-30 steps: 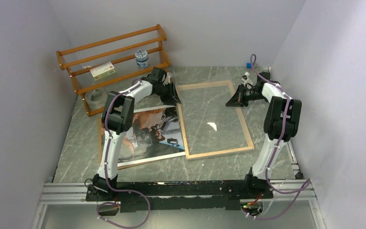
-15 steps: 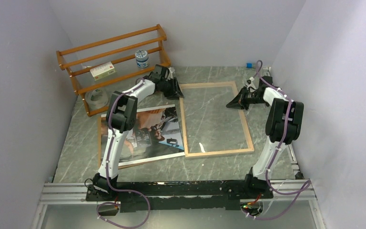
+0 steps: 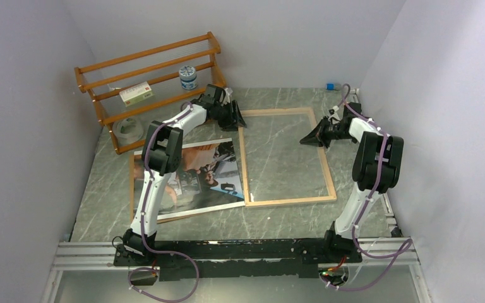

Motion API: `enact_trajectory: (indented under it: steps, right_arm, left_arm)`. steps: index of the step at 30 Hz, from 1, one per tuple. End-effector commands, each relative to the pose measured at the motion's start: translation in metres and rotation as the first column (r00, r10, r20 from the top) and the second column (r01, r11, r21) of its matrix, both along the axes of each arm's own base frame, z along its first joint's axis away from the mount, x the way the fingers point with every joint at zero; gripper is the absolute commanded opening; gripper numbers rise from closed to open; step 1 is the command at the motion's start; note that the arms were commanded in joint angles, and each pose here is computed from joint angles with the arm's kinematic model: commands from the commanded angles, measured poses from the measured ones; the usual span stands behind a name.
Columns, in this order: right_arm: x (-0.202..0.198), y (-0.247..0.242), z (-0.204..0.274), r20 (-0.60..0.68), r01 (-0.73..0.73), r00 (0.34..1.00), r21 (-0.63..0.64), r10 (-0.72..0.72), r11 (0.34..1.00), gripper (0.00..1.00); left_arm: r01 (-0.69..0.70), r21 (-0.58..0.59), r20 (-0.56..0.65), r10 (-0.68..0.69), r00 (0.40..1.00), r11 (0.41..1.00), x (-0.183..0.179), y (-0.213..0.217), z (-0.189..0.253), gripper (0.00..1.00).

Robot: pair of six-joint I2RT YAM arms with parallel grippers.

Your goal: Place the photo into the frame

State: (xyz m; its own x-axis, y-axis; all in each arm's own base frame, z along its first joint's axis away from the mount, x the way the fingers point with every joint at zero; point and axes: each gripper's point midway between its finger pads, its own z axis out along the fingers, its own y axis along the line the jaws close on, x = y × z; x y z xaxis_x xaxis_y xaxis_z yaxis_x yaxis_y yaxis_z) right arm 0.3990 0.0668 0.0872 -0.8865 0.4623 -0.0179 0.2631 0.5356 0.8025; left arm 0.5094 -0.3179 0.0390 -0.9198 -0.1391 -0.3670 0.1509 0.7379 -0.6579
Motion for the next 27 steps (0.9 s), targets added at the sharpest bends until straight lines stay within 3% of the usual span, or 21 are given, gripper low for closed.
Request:
enact_trajectory:
  steps: [1, 8, 13, 16, 27]
  right_arm:
    - [-0.001, -0.007, 0.018, 0.064, -0.022, 0.998, -0.083, 0.028, 0.996, 0.00]
    - [0.010, 0.001, 0.046, 0.198, -0.109, 0.973, -0.051, 0.117, 0.993, 0.00]
    - [0.010, 0.010, 0.072, 0.265, -0.149, 0.953, -0.012, 0.147, 0.989, 0.00]
    - [0.008, 0.013, 0.085, 0.283, -0.157, 0.947, 0.004, 0.149, 0.988, 0.00]
    - [-0.006, 0.024, 0.166, 0.411, -0.164, 0.902, 0.040, 0.133, 0.986, 0.00]
  left_arm:
    - [-0.014, 0.126, 0.012, 0.012, 1.000, 0.992, -0.005, 0.018, -0.006, 0.59]
    - [-0.022, 0.141, -0.006, 0.024, 1.000, 0.990, -0.011, 0.029, -0.006, 0.36]
    - [-0.013, 0.123, -0.007, 0.014, 1.000, 0.992, -0.011, 0.033, -0.002, 0.26]
    - [-0.012, 0.108, 0.006, 0.011, 1.000, 0.994, -0.009, 0.034, 0.005, 0.27]
    - [-0.064, 0.103, 0.056, 0.058, 0.997, 0.993, -0.001, 0.055, 0.047, 0.47]
